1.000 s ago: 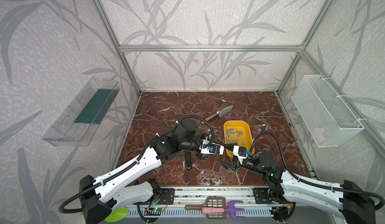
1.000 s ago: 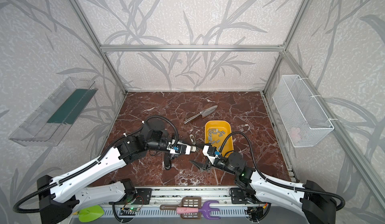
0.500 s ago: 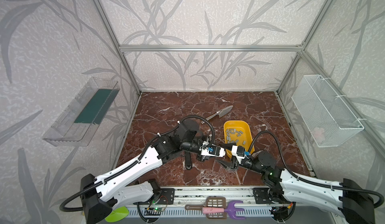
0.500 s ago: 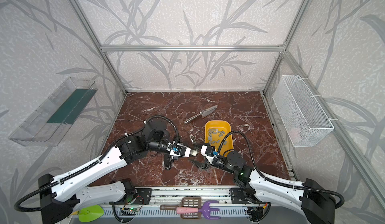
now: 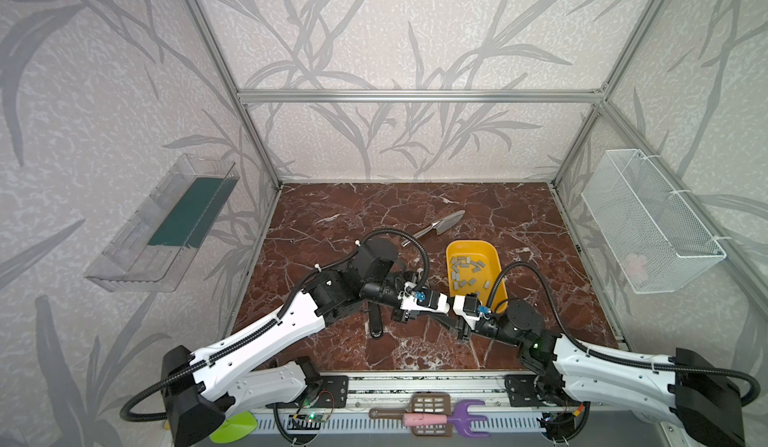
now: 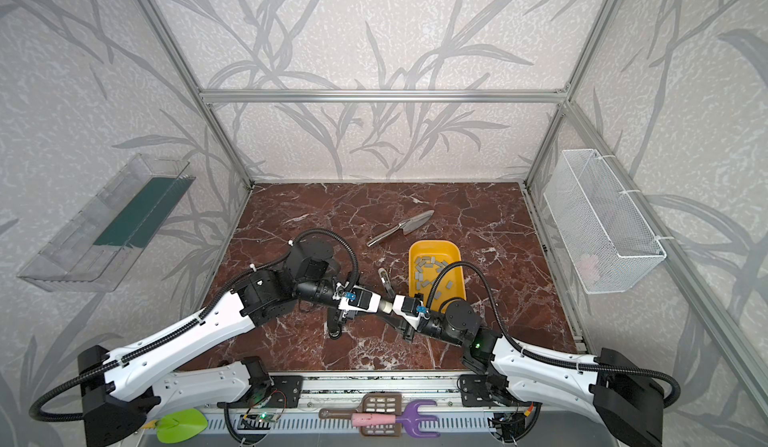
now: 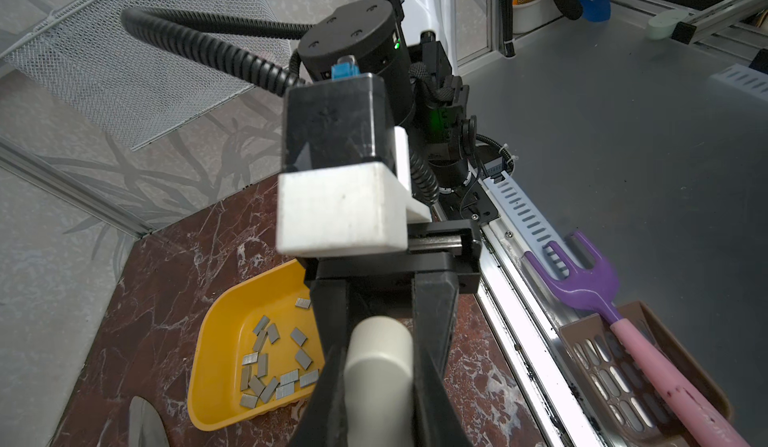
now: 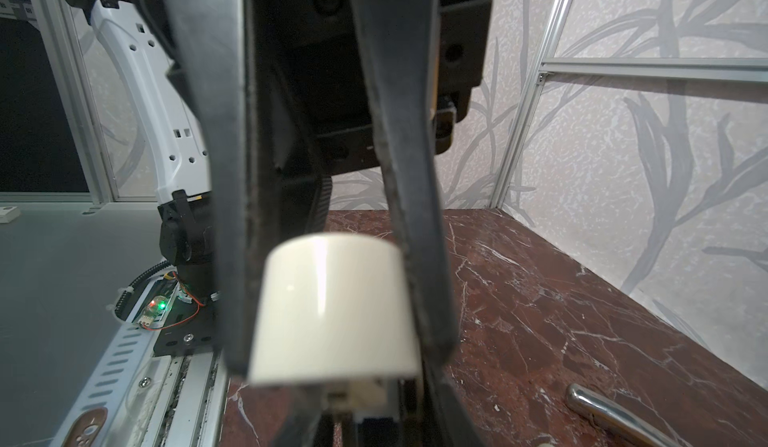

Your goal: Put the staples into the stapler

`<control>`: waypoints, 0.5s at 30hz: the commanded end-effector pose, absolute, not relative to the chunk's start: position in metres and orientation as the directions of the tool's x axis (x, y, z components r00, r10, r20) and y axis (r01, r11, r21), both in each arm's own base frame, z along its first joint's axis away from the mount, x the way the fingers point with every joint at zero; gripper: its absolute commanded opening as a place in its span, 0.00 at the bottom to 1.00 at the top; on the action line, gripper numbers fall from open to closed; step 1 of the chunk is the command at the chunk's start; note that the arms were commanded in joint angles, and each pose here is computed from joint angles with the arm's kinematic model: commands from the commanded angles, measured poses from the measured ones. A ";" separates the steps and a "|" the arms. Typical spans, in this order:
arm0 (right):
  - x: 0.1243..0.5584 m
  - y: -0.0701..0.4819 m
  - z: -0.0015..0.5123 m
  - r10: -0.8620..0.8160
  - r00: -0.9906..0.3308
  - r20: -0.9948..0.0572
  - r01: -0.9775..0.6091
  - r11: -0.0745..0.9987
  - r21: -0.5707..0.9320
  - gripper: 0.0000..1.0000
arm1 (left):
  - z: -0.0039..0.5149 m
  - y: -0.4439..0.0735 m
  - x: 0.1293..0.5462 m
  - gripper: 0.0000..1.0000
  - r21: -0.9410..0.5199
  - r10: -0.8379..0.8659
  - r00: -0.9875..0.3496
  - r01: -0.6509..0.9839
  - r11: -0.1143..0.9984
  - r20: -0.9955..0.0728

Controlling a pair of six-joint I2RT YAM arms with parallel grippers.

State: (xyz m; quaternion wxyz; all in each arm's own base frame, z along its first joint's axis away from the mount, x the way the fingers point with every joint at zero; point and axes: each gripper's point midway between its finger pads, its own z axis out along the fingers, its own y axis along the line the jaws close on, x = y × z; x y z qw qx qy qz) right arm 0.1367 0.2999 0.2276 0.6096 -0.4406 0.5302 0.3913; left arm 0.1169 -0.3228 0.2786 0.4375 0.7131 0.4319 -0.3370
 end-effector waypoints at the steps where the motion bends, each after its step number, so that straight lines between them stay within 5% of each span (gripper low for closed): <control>1: 0.138 0.297 0.254 0.095 0.139 -0.986 -0.940 0.325 -0.101 0.26 | 0.295 -0.324 0.112 0.00 0.389 0.266 0.453 0.884 -0.260 -0.851; 7: 0.147 0.292 0.255 0.099 0.104 -0.990 -0.922 0.383 -0.059 0.26 | 0.300 -0.324 0.123 0.35 0.423 0.260 0.456 0.889 -0.175 -0.851; 15: 0.153 0.301 0.251 0.049 -0.032 -0.998 -0.926 0.375 0.048 0.21 | 0.313 -0.321 0.147 0.50 0.468 0.284 0.453 0.883 -0.018 -0.845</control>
